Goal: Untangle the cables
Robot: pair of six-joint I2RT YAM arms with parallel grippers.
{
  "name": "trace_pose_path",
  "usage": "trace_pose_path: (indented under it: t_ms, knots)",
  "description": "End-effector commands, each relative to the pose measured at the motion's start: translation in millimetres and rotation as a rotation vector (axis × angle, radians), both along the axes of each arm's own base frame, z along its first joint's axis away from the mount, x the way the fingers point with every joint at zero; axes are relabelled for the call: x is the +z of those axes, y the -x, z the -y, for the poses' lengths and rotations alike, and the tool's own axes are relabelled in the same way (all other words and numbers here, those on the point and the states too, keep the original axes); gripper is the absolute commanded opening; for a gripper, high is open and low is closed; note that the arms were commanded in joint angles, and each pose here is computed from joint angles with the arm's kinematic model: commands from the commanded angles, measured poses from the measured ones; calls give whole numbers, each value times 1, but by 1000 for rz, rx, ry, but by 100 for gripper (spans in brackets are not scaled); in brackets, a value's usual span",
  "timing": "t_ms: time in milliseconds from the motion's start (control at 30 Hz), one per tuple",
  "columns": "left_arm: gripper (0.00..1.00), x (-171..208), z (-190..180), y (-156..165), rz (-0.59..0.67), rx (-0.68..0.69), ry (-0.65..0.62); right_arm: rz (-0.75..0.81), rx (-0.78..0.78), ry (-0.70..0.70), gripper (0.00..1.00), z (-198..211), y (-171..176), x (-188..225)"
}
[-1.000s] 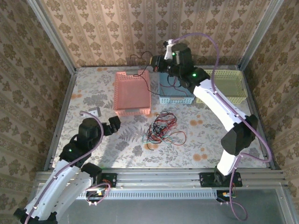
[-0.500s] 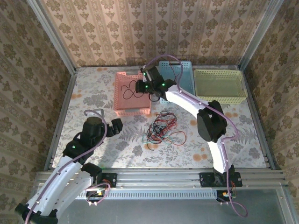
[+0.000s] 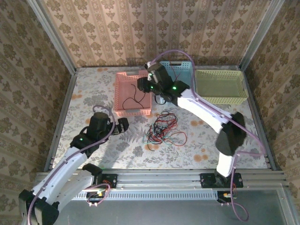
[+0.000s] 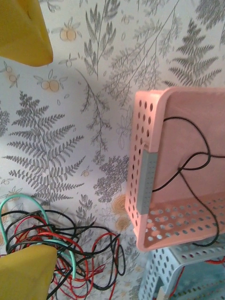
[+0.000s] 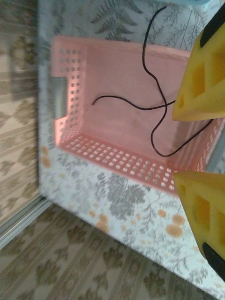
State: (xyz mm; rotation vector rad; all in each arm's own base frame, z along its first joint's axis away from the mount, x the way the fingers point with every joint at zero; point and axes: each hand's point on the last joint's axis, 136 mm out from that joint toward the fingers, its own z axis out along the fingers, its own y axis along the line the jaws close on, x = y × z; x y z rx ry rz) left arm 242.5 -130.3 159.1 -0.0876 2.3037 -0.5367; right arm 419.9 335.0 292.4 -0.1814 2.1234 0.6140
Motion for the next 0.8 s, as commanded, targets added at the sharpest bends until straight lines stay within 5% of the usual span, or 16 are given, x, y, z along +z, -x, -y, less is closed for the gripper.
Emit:
trace_pose_path:
  t_ms: [0, 167, 367, 767]
  knots:
    - [95, 5, 25, -7, 5, -72, 84, 47, -35, 76, 36, 37, 27, 2]
    - [87, -14, 70, -8, -55, -226, 63, -36, -16, 200, 49, 84, 78, -66]
    - [75, -33, 130, -5, -104, -406, 1, -237, 28, 226, 47, 121, 128, -142]
    - [82, -61, 176, -11, -162, -472, -62, -336, 124, 151, 49, 99, 119, -201]
